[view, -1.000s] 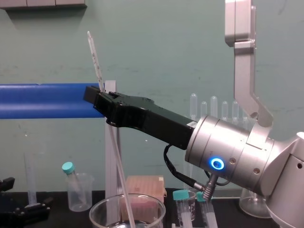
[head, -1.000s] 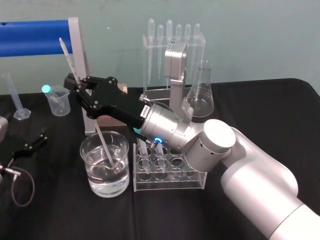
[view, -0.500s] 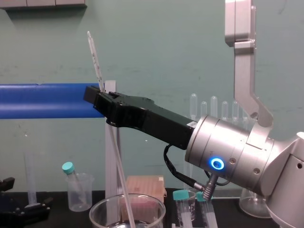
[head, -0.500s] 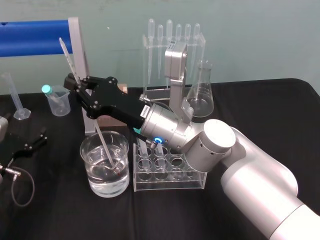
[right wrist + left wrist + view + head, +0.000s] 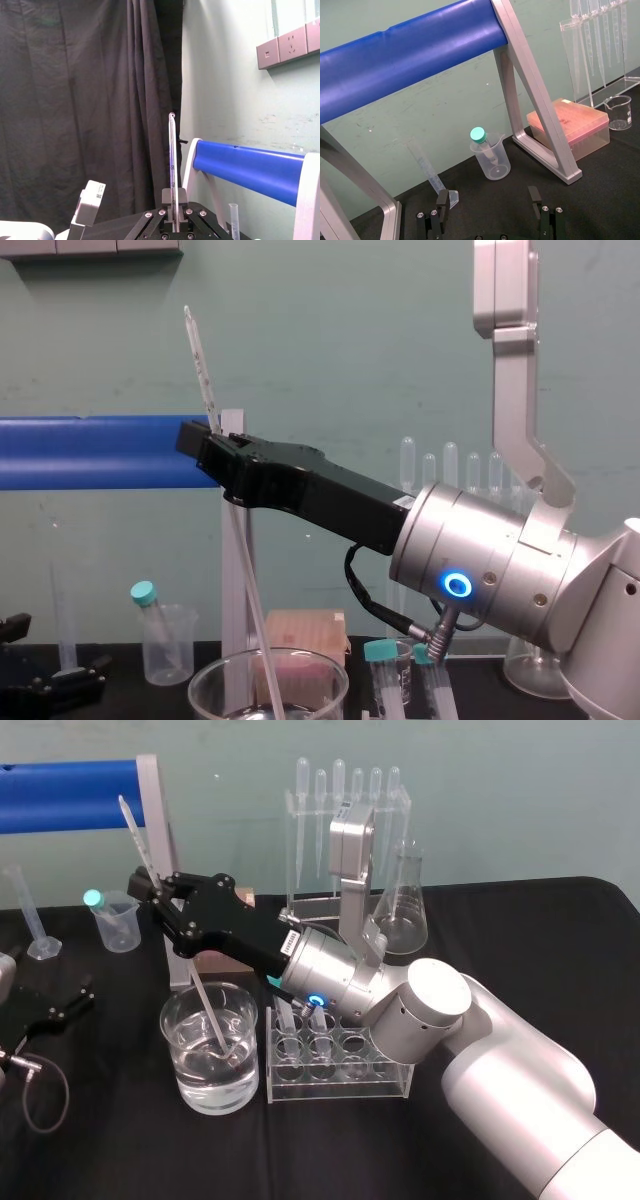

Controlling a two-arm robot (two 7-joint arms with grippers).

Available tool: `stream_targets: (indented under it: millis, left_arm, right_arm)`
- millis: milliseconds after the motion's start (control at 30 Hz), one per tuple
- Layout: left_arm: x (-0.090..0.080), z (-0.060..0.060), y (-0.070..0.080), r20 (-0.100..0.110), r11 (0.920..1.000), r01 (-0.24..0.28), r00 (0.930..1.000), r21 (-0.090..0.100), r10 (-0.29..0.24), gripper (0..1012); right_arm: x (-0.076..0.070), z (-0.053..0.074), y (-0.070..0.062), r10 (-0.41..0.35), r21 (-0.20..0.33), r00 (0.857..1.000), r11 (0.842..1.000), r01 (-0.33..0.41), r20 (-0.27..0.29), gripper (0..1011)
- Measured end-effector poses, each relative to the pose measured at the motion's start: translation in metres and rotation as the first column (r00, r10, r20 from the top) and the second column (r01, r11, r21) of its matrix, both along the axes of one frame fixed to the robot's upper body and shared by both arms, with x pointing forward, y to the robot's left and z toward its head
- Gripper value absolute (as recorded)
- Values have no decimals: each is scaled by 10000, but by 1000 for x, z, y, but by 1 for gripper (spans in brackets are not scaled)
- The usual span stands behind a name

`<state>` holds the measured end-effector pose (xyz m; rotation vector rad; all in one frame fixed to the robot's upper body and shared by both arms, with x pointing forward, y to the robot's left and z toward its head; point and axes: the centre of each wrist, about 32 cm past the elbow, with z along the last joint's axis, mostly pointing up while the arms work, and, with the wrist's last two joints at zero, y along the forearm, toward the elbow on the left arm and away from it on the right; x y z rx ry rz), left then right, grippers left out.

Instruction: Hold the thermometer with one hand and immerse one end into the beaker, then reinsert it into the test tube rack.

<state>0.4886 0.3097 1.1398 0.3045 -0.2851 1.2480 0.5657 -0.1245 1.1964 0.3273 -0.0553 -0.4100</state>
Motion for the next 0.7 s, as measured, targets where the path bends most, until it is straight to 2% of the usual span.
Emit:
stream_targets:
  millis: [700]
  left_arm:
    - [0, 0, 0, -1, 10000, 0, 10000, 0, 0, 1008]
  right_arm:
    - [0, 0, 0, 0, 0, 10000, 10000, 0, 0, 58]
